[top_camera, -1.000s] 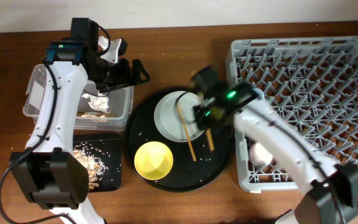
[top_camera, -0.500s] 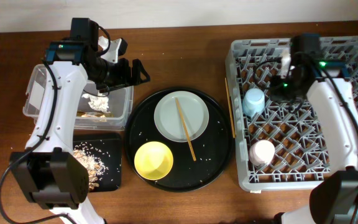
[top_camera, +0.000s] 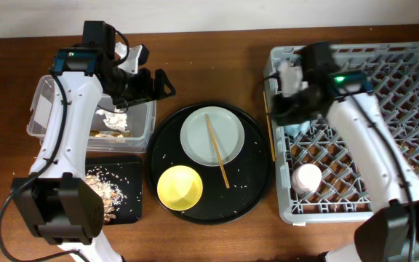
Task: Sort waste into correct bins and load items into the dishwasher rack
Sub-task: 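Grasp one chopstick with the right gripper and carry it to the rack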
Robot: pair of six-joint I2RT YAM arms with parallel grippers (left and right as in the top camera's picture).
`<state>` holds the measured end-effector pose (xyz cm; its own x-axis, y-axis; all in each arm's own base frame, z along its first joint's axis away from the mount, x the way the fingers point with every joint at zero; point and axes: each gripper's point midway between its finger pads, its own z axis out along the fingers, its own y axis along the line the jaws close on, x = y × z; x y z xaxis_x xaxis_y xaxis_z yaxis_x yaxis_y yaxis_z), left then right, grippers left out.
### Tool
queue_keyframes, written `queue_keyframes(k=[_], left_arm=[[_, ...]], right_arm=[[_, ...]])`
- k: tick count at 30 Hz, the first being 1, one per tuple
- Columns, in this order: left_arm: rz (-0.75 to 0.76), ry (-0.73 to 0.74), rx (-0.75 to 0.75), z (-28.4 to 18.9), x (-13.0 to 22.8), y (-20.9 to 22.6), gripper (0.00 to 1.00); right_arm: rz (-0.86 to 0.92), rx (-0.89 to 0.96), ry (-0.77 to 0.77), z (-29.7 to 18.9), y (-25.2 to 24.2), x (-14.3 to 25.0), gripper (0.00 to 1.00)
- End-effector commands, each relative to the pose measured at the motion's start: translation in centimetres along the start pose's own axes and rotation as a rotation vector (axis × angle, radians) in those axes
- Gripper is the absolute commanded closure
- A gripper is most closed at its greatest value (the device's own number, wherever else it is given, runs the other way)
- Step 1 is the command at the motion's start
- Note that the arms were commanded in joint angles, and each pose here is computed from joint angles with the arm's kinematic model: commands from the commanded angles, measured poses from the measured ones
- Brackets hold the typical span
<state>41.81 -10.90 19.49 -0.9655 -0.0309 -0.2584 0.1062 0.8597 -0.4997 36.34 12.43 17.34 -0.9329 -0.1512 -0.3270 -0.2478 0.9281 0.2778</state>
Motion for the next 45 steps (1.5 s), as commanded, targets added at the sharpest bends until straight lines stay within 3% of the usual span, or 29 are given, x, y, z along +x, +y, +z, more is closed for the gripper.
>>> queue_keyframes(k=[1,9,14,22,30,40,42,45], left_arm=[[0.005,-0.023,-0.002,-0.8,-0.3,-0.3,0.00],[0.005,-0.023,-0.002,-0.8,-0.3,-0.3,0.00],[0.005,-0.023,-0.002,-0.8,-0.3,-0.3,0.00],[0.005,-0.023,-0.002,-0.8,-0.3,-0.3,0.00],[0.005,-0.023,-0.002,-0.8,-0.3,-0.3,0.00],[0.005,-0.023,-0.002,-0.8,-0.3,-0.3,0.00],[0.005,-0.023,-0.002,-0.8,-0.3,-0.3,0.00],[0.005,-0.023,-0.002,-0.8,-0.3,-0.3,0.00]], right_arm=[[-0.086,-0.056,0.002,1.2,4.7,-0.1,0.75],[-0.177,-0.017,0.037,6.5,8.4,0.0,0.71],[-0.220,-0.022,0.093,10.5,9.9,1.0,0.62],[-0.220,0.003,0.195,16.2,9.0,2.8,0.62],[-0.211,0.016,0.244,17.8,8.3,3.9,0.63],[-0.206,0.022,0.269,19.2,7.3,5.9,0.67],[-0.206,0.021,0.268,19.3,7.3,5.9,0.78],[-0.206,0.020,0.266,19.3,7.3,5.9,0.86]])
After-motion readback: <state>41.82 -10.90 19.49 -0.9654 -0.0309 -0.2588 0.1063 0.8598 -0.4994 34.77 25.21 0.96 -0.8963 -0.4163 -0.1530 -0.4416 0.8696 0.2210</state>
